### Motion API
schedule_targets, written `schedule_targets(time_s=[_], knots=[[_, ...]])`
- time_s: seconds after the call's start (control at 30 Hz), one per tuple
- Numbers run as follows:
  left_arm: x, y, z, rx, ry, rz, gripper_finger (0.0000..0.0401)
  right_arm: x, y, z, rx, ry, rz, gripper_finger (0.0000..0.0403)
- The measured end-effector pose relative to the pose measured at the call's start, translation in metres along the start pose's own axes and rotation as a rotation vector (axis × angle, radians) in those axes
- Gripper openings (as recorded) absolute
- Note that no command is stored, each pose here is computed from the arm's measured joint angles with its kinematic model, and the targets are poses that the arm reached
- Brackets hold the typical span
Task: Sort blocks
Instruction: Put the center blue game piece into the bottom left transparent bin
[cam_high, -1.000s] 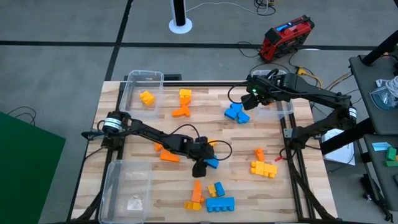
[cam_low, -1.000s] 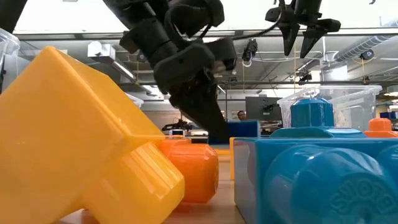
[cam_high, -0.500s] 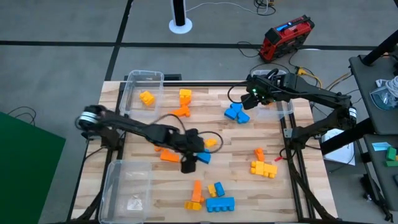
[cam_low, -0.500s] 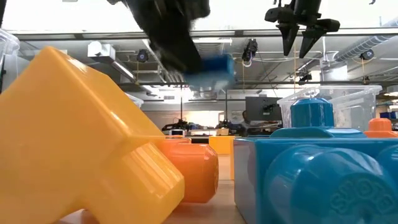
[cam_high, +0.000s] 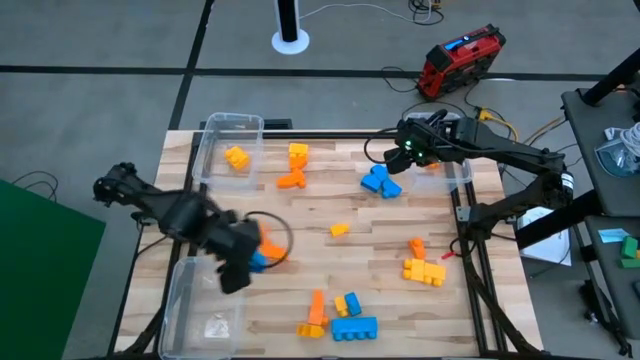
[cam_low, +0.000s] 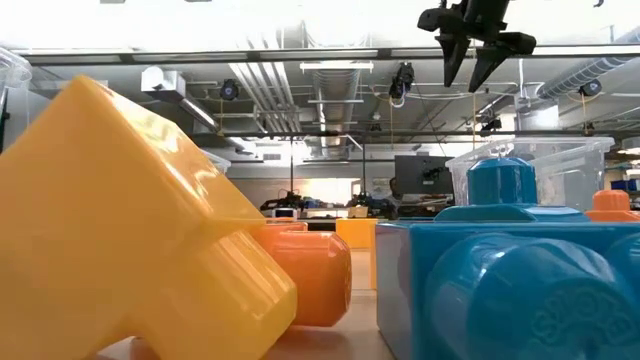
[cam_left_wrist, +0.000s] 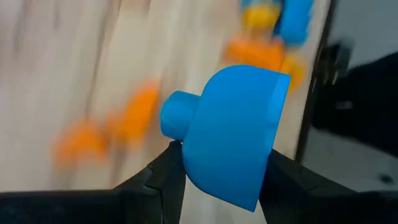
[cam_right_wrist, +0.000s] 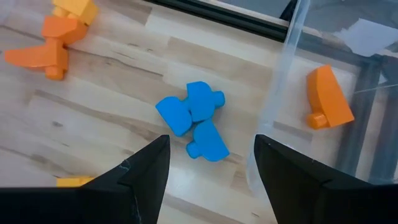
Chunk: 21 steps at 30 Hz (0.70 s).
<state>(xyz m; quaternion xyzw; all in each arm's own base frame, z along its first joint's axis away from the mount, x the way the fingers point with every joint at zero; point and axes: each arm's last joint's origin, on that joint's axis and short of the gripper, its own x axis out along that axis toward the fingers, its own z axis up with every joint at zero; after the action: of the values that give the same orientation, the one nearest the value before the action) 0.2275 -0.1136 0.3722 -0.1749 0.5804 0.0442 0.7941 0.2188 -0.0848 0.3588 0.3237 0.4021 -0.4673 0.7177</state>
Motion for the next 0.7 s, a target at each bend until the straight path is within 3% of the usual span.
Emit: schedule_targets(time_s=[0.1, 0.17, 0.33, 0.5, 0.7], knots=[[-0.018, -0.005, -0.020, -0.157, 0.148, 0.036, 0.0148, 0.000, 0.000, 0.000, -0.002, 0.001, -0.001, 0.0224], [-0.022, -0.012, -0.027, -0.201, 0.173, 0.017, 0.0148, 0.000, 0.000, 0.000, -0.009, 0.001, 0.000, 0.0224], [-0.016, -0.019, -0.041, -0.176, 0.215, 0.033, 0.0148, 0.000, 0.002, 0.002, -0.015, -0.017, 0.018, 0.0224], [0.008, -0.018, -0.060, -0.150, 0.358, 0.079, 0.0148, 0.000, 0.002, 0.002, -0.030, -0.016, 0.017, 0.0224], [0.042, -0.007, -0.076, -0.199, 0.513, 0.181, 0.0152, 0.000, 0.002, 0.002, -0.055, -0.015, 0.016, 0.0224]])
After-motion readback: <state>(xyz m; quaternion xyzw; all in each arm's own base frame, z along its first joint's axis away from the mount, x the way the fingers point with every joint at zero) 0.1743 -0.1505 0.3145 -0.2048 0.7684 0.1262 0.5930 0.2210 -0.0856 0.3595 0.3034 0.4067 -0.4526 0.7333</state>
